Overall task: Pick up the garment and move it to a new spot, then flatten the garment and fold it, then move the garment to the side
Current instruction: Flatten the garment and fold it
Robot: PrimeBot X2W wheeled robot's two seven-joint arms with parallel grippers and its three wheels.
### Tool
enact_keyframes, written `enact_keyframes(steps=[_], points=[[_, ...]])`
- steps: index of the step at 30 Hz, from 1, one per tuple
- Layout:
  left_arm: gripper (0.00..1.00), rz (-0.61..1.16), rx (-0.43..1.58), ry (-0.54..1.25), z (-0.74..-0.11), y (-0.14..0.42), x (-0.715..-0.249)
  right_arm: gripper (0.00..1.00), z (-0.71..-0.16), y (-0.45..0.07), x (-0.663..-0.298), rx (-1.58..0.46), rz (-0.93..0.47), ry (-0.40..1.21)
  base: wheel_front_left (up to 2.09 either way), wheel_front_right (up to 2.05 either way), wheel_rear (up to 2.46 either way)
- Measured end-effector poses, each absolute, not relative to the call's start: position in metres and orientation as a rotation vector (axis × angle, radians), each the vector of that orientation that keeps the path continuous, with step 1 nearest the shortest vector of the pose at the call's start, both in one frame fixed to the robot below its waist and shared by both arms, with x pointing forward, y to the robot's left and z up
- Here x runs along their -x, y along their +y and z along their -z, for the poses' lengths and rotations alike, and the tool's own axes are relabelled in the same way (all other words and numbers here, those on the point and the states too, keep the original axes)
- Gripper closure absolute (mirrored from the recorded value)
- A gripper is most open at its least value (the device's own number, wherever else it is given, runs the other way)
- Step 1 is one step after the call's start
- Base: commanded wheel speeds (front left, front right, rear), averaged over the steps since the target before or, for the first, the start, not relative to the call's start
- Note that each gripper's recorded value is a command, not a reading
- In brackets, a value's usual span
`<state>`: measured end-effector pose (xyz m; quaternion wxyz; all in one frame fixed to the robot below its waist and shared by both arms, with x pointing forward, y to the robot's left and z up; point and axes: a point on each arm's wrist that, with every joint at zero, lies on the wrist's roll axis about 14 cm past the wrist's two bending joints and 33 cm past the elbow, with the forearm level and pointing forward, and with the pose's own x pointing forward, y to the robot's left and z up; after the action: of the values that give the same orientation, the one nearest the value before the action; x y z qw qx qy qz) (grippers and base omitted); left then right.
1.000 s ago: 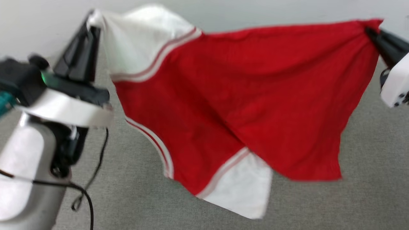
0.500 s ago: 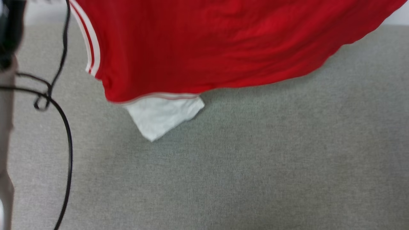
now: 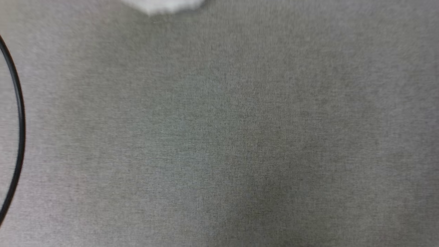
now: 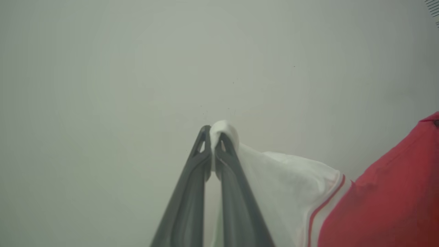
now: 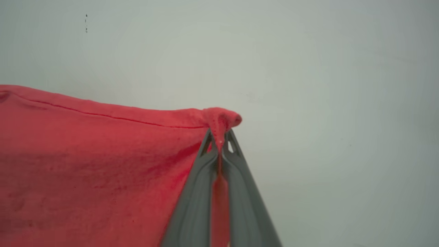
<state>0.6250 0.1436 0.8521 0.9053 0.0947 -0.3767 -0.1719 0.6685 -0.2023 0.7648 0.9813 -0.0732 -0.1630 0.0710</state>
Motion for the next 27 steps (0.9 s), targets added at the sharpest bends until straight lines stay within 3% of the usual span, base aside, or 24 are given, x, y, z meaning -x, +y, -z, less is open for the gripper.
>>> enact_keyframes(steps=[8,15,27], points=[[1.0,0.336,-0.167,-0.771,-0.843,0.149,-0.66,1.0,-0.753,-0.198,-0.706,0.158,-0.14,-0.324,0.0,0.0,0.0],[1.0,0.336,-0.14,-0.66,-0.782,0.159,-0.69,1.0,-0.697,-0.192,-0.729,0.171,-0.169,-0.229,0.0,0.0,0.0],[1.0,0.337,-0.089,-0.434,-0.67,0.184,-0.681,1.0,-0.598,-0.173,-0.711,0.153,-0.271,-0.058,0.0,0.0,0.0]])
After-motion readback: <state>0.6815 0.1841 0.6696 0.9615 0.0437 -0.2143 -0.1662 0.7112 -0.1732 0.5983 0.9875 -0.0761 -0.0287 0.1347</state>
